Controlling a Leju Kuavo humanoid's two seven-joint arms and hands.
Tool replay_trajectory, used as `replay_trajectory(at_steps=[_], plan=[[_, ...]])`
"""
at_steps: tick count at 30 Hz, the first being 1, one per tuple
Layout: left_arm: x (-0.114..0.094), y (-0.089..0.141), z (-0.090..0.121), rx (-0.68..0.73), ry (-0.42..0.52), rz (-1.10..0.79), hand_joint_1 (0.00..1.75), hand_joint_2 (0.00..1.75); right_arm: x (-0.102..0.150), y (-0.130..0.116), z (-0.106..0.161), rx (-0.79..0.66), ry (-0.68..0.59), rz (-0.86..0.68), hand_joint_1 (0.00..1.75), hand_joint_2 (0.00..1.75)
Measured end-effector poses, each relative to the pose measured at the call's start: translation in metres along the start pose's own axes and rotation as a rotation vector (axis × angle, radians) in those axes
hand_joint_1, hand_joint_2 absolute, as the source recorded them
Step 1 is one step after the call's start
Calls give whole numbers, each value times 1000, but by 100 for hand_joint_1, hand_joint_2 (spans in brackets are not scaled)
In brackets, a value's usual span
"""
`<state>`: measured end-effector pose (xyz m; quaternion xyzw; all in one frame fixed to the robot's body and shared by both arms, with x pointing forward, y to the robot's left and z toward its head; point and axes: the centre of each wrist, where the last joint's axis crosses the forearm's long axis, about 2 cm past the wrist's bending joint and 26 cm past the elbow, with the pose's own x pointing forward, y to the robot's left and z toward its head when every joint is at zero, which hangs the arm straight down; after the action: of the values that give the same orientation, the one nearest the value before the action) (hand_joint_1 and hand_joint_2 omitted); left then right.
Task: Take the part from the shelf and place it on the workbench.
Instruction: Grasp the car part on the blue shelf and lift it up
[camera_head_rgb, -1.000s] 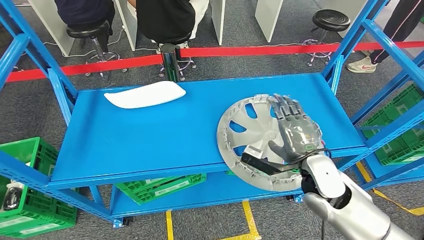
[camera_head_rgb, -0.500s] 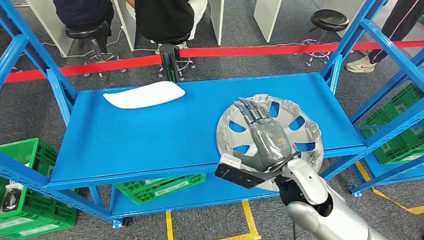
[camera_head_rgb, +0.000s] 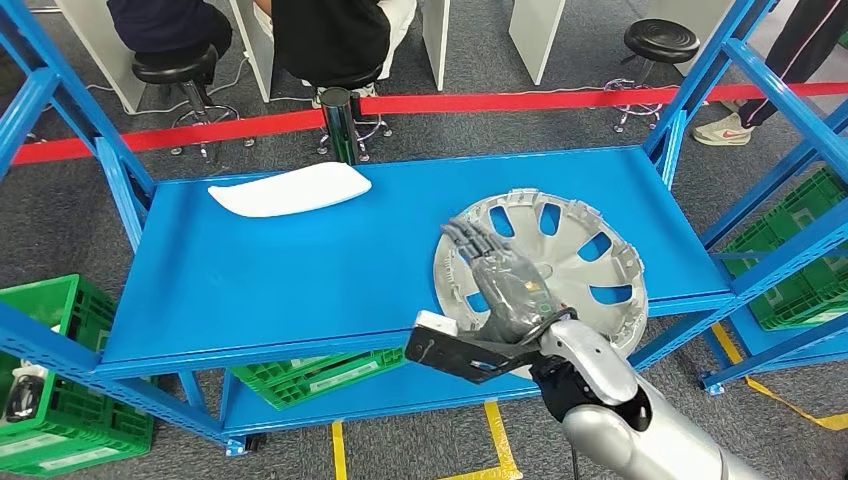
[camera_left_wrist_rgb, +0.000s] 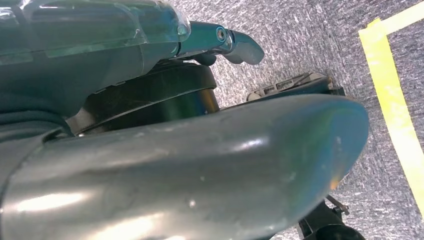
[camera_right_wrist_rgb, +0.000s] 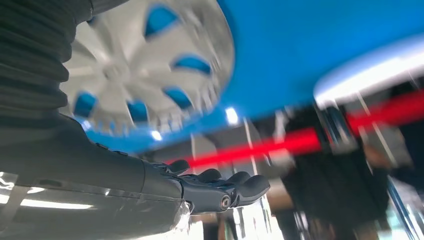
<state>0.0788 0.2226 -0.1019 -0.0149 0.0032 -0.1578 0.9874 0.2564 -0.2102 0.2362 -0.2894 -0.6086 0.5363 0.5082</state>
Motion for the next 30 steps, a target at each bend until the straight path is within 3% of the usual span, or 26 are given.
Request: replay_trajectory(at_steps=[5,13,30], plan=[[0,0,0,0,0,4,0,0,1,6,-2,169,37,62,0,175],[1,0,0,-2,0,15,0,0,-11,19,-9,318,119,247,0,175],[1,0,0,-3,1,29,0,0,-27,34,-21,490,216,323,0,175]])
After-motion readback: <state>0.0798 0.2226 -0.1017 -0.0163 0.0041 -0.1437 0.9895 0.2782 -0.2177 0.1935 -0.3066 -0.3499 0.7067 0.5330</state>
